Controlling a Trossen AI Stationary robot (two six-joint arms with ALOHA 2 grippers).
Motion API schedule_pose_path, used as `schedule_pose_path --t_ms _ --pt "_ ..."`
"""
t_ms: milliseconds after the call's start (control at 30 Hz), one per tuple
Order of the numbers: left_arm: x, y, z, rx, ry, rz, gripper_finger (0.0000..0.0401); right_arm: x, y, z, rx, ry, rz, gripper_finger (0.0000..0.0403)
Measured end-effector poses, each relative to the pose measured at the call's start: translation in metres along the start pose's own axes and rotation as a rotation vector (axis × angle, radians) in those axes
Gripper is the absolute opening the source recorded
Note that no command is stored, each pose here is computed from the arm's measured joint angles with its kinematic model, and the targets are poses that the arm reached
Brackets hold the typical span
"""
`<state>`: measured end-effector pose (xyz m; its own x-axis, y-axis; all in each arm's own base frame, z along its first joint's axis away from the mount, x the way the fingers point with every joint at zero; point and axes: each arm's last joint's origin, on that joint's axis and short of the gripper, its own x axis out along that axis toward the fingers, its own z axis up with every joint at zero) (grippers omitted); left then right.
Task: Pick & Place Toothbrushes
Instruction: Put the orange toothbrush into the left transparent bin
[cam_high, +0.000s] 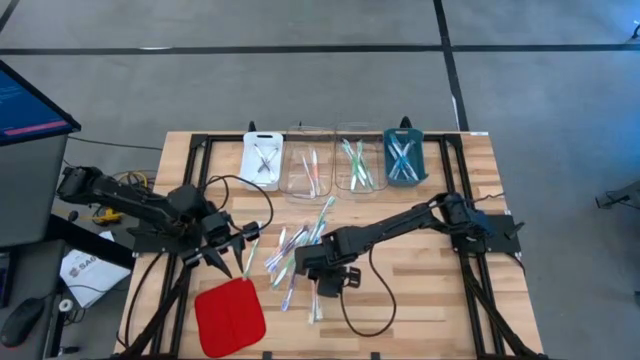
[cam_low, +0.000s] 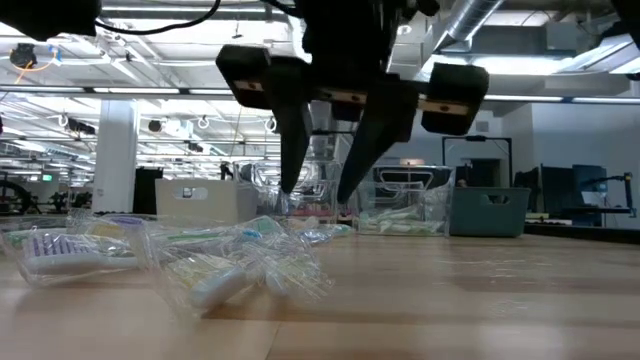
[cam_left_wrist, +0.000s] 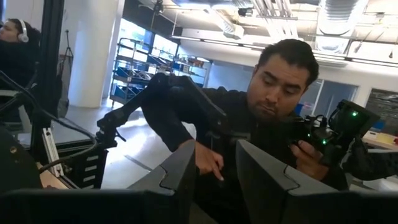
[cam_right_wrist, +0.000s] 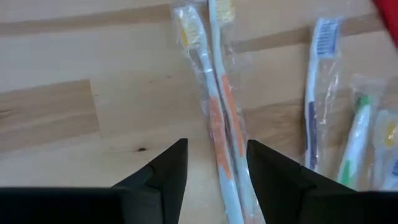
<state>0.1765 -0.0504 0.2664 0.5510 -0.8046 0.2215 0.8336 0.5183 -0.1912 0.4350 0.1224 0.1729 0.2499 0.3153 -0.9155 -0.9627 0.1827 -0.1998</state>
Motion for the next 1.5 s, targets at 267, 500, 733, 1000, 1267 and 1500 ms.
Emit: schedule_pose_path --t_ms 267,500,733,1000,1267,1500 --pt "0.0 0.0 0.0 -0.001 0.001 0.0 0.0108 0.021 -0.002 -0.009 0.005 -0.068 0.056 0.0159" --pt "-0.003 0.0 -0.011 -0.027 0.01 0.035 0.0108 0.02 -0.007 -0.011 0.002 -0.094 0.029 0.0159" --pt "-0.001 -0.002 -0.015 -0.038 0.006 0.045 0.0108 0.018 -0.011 -0.018 0.05 -0.113 0.018 0.0159" --pt "0.002 -0.005 -0.015 -0.038 0.007 0.022 0.0108 0.028 -0.006 -0.024 0.099 -0.149 0.026 0.0159" --pt "0.001 -0.005 -0.015 -0.037 0.006 0.025 0.0108 0.033 -0.001 -0.025 0.125 -0.157 0.05 0.0159" --pt "0.002 -0.005 -0.015 -0.013 0.004 0.03 0.0108 0.041 0.009 -0.025 0.161 -0.142 0.096 0.0153"
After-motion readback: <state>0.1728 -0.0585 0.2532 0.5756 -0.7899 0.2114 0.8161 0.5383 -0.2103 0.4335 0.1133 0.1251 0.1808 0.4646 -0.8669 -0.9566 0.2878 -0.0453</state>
